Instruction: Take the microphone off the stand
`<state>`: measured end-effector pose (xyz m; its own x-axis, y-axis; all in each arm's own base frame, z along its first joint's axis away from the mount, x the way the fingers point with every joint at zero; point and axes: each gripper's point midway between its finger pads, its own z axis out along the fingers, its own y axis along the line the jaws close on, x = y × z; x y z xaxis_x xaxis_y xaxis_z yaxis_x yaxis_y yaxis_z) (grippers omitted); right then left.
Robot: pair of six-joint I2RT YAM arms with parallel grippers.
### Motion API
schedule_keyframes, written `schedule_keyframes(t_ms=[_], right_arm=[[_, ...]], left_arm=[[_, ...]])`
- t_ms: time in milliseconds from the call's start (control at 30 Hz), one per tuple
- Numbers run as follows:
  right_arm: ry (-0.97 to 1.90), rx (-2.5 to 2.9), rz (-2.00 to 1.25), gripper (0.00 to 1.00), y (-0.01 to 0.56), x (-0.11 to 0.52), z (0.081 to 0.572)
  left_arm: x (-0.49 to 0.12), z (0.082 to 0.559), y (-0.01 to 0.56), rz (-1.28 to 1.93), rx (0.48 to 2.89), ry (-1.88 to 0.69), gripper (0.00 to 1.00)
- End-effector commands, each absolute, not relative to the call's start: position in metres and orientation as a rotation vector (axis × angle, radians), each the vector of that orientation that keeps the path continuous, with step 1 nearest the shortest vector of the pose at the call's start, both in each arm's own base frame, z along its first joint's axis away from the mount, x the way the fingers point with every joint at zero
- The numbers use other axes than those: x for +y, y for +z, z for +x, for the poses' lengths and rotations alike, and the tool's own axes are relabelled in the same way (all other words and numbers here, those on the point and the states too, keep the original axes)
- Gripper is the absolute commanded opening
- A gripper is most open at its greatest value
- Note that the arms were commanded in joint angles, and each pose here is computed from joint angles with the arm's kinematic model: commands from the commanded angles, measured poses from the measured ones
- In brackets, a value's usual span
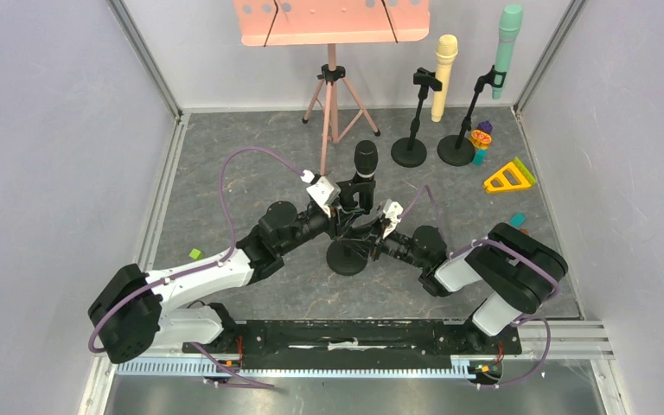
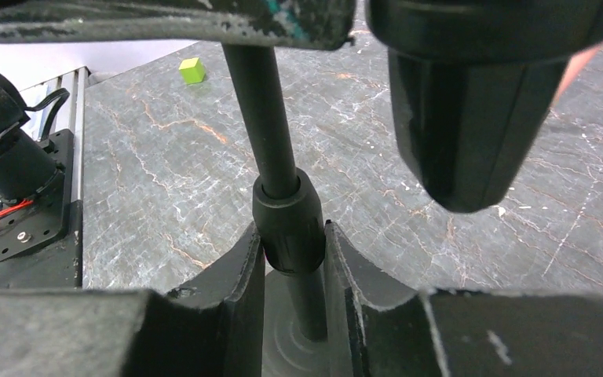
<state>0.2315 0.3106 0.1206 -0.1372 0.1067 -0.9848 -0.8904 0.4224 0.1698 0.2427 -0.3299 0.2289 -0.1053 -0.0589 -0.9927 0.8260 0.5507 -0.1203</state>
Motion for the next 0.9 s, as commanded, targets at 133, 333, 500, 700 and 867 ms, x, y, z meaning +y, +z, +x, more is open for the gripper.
schedule_keyframes(t_ms=[133,333,500,700,867], right_arm=[[0.928,1.382,-0.676,0.03,0.147,0.306,0.245],[0.688,1.457,-0.577,0.00,0.134,0.286,0.252],[0.585,1.524,-0.474,0.06,0.122,0.268,0.257],[0.671,1.577,-0.546,0.46,0.117,0.279,0.248],[0.656,1.634,-0.510,0.55,0.116,0.262,0.248]], left_arm=[[-0.329,0.243,0.248,0.648,1.442,-0.883,0.02],[-0.331,0.244,0.247,0.650,1.443,-0.884,0.02],[-0.331,0.244,0.247,0.651,1.444,-0.885,0.02],[-0.331,0.242,0.246,0.659,1.444,-0.888,0.15],[-0.335,0.240,0.245,0.682,1.445,-0.906,0.32]])
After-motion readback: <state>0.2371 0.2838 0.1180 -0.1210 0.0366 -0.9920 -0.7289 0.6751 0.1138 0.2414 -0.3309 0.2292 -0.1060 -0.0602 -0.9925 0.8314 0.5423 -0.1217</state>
